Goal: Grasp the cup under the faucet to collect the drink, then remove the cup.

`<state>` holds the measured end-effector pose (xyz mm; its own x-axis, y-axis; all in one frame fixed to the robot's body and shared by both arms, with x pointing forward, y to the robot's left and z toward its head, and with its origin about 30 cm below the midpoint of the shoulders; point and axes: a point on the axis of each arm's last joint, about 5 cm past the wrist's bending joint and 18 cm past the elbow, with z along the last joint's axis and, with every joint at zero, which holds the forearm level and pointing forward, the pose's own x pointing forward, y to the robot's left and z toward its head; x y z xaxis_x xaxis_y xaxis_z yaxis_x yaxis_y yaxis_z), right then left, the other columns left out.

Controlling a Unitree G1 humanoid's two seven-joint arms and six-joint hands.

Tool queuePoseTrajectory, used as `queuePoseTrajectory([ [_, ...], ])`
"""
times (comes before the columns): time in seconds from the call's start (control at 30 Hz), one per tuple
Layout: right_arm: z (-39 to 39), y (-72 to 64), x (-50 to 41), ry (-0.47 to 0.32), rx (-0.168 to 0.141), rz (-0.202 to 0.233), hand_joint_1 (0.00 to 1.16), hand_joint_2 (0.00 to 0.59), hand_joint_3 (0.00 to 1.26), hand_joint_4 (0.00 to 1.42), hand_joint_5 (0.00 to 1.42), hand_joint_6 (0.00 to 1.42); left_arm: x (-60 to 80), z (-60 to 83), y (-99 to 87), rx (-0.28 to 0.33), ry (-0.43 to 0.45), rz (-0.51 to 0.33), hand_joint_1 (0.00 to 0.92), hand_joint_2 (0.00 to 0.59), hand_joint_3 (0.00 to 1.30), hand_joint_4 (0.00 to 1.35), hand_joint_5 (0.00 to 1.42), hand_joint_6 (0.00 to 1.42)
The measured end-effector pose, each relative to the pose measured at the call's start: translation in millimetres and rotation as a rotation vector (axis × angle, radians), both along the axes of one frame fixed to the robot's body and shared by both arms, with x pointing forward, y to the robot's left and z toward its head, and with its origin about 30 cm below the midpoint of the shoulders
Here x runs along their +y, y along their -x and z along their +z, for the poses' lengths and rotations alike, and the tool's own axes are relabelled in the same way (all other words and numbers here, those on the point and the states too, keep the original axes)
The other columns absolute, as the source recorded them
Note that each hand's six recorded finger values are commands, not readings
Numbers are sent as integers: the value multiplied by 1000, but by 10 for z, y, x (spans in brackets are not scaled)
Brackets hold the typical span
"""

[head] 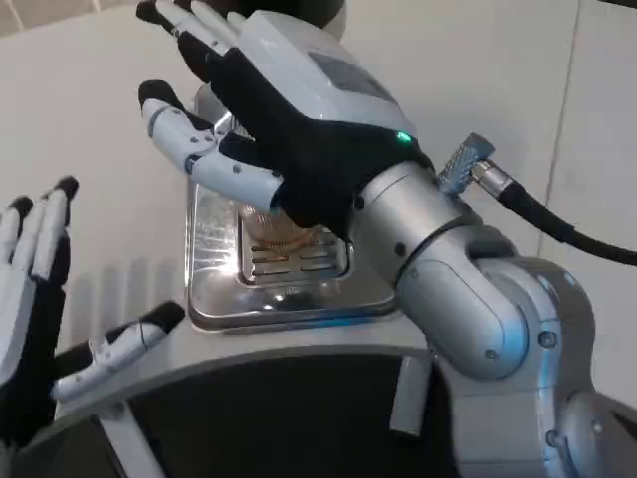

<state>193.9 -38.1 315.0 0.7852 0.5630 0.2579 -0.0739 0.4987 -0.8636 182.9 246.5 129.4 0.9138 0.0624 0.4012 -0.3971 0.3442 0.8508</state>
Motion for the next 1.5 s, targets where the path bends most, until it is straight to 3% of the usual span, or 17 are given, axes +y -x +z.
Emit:
queuePoseTrajectory([
  [0.33, 18, -8, 9, -6, 6, -4, 0, 576, 72, 0, 0, 0, -120, 65, -205, -47, 68, -30, 0, 64, 0, 0, 0, 1],
  [0.7, 11, -25, -11, -16, 3, -4, 0, 585, 73, 0, 0, 0, -236, -17, -322, -50, 121, -136, 65, 42, 0, 0, 13, 36],
  [1.1, 10, -37, -28, -42, 12, -1, 0, 586, 73, 0, 0, 0, -319, -76, -420, -25, 161, -169, 79, 39, 0, 0, 14, 40],
  [1.5, -1, -49, -54, -63, 16, 0, 0, 586, 67, 0, 0, 0, -438, -25, -606, -26, 163, -201, 81, 37, 0, 0, 14, 42],
])
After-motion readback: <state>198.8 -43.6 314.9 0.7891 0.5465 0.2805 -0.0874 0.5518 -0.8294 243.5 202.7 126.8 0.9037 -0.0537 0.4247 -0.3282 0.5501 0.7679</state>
